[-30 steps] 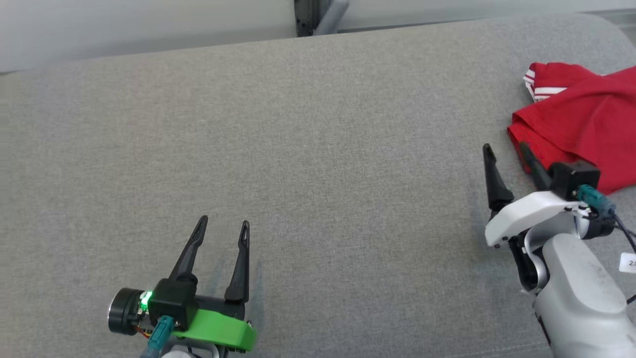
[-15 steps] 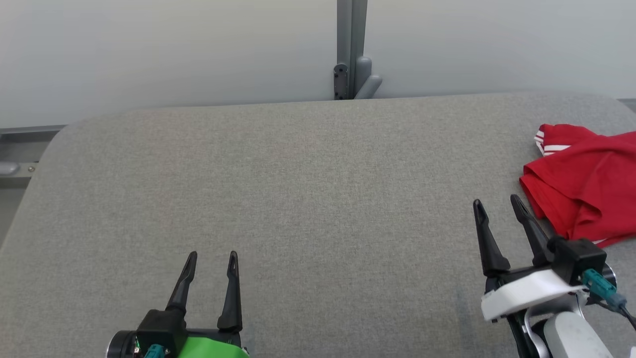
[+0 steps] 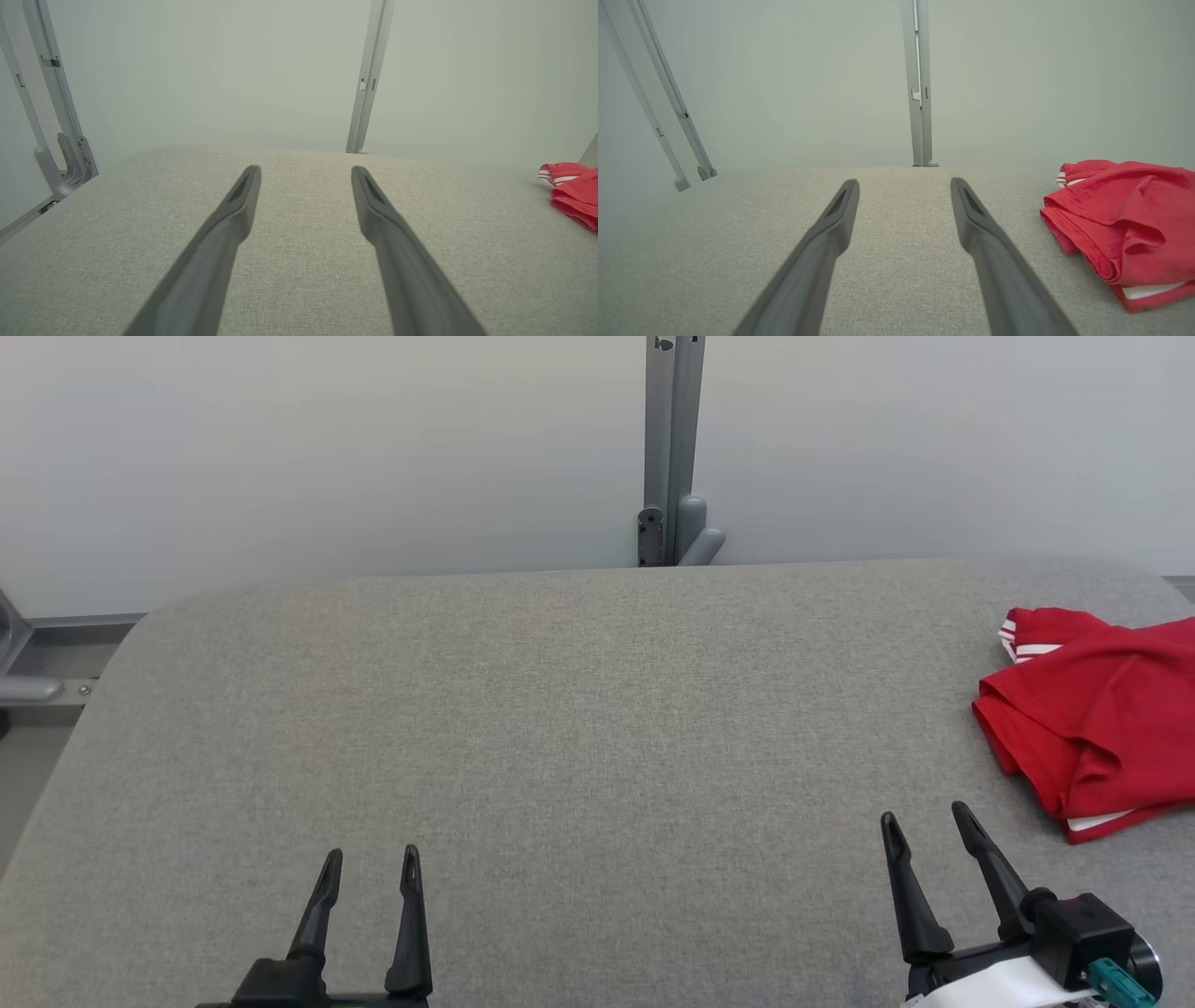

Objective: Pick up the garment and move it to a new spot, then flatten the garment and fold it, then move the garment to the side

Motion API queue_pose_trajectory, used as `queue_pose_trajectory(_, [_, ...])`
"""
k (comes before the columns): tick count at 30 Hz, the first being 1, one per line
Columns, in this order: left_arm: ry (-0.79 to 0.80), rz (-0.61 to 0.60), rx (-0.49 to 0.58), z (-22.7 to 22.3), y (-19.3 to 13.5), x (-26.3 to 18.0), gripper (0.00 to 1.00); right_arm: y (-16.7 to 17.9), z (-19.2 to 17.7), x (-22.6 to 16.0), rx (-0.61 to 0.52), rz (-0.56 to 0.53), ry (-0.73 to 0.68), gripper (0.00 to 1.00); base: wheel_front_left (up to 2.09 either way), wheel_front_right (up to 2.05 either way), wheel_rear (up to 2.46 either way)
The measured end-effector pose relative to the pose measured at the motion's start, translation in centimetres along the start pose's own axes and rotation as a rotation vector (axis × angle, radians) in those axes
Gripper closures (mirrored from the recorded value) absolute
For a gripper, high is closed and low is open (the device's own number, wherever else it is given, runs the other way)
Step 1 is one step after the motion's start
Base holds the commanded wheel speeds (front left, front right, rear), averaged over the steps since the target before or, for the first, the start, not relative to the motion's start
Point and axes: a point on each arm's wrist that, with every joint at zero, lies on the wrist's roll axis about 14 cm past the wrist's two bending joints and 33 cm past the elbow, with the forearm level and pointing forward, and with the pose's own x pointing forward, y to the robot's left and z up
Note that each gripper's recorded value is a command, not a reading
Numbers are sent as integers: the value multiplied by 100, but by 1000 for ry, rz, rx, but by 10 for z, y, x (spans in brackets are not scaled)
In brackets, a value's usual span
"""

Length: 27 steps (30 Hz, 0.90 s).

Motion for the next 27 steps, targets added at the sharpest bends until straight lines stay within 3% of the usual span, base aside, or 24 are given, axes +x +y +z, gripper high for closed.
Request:
queue_pose_trajectory(17, [28,-21,20,-9,-2,-9,0,1,-7,-7,18,-20,20,0,0,0,0])
queue_pose_trajectory(18, [29,-22,21,-9,-2,-10,100,1,-7,-7,18,-19,20,100,0,0,0])
queue_pose_trajectory(23, [81,-13,15,-24,1,-16,100,1,-21,-12,34,-27,65,100,0,0,0])
queue_pose_trajectory(27, [95,10,-57,-27,4,-15,100,-6,-27,-14,106,-59,90,100,0,0,0])
